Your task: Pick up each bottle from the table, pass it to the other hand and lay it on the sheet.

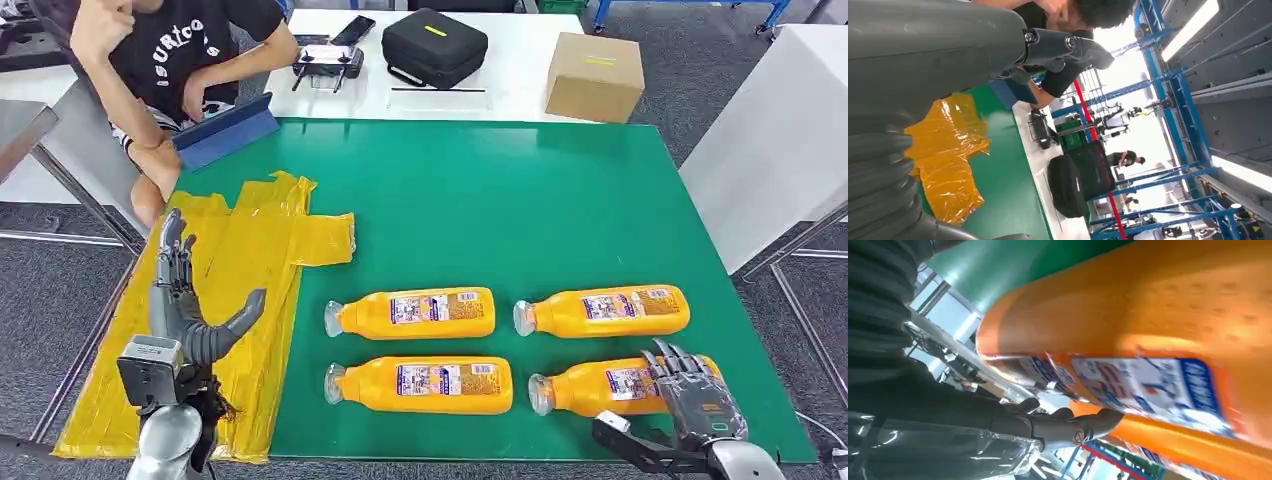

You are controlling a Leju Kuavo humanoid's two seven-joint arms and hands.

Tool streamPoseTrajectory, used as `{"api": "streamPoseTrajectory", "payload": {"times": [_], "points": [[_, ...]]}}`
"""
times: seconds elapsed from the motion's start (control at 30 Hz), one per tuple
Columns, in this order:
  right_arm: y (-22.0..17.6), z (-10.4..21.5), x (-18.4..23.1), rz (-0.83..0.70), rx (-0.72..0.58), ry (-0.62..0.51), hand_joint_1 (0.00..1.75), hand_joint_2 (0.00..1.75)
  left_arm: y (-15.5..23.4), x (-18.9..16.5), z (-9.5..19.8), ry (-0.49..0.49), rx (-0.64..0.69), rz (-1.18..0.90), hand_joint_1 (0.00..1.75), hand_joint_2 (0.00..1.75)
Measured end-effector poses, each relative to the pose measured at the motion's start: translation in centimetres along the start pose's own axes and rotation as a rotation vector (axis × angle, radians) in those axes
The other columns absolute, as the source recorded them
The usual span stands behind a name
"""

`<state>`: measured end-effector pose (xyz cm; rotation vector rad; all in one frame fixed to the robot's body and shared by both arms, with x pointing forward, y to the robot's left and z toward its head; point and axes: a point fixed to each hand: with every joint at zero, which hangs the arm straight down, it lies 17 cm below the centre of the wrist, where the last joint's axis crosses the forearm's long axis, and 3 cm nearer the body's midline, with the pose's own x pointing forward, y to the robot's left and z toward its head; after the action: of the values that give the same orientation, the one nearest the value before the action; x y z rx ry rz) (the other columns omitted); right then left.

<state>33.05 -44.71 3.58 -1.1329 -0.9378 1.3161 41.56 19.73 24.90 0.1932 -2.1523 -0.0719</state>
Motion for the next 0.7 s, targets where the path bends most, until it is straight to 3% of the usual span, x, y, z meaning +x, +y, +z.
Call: {"api": "streamPoseTrajectory", "payload": {"times": [0.7], "points": [[1.5, -0.4, -3.8, -0.005, 0.059, 0.048, 0.0, 1.75, -0.2, -0.3, -0.3, 0.003, -0.011, -0.003, 0.0, 1.75]]}}
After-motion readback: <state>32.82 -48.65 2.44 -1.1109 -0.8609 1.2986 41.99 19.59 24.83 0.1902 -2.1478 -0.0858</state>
